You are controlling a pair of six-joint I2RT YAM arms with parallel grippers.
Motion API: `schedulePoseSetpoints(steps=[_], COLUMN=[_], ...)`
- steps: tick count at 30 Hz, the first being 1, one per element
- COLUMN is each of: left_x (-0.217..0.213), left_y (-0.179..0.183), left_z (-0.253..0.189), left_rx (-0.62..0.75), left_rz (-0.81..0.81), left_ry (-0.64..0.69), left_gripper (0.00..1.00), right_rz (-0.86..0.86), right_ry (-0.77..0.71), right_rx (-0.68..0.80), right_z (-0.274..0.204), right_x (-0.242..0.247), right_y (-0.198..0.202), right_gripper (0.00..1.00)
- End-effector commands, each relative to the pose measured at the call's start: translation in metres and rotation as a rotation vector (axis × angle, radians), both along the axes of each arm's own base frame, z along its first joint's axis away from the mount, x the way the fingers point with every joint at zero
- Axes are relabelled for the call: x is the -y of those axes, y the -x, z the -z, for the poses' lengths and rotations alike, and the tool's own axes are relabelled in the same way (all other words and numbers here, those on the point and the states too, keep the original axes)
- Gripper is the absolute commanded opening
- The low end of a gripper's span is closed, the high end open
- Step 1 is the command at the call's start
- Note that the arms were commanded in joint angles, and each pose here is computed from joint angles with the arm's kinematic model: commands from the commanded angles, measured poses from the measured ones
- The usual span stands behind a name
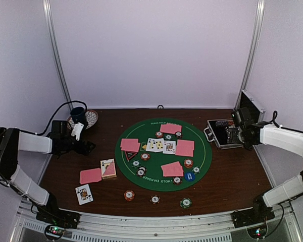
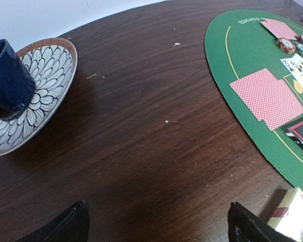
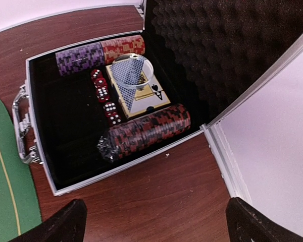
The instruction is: Distribute texas hold em gaming equipment
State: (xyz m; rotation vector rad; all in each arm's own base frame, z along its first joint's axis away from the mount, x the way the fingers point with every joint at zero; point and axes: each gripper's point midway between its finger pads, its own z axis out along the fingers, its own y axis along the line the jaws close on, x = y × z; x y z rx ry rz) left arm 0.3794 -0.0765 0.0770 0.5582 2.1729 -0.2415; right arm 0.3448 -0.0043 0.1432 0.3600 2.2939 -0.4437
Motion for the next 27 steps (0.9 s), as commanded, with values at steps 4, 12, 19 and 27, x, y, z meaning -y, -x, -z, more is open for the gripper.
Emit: schedulePoseSetpoints(steps=[4,12,19,27], left_x=[-0.006,-0.034,-0.053,-0.059], left_y=[-0.020,-0.029,-0.018,-0.014], left_z=[-0.010,-0.011,-0.017,-0.012], left_rx=[0.140,0.202,0.304,0.338], left_rz=[-0.046,-0.192,-0.304,-0.335], left_ry=[0.009,-0.002,0.035,0.025], left_gripper=[0.98,0.97,0.98,0.98], right_rz=[0.024,-0.006,-0.041,-0.107], right_ry=[0.192,0.200,0.178,0.108], right_rx=[0.270,0.471,0.499,0.542], right_z=[-0.023,-0.020,-0.010,0.004], right_x=[0.031,0.038,0.042,0.040], right_y=[-0.011,-0.013,-0.024,-0.041], right_gripper=[1.00,0.99,0.99,0.99])
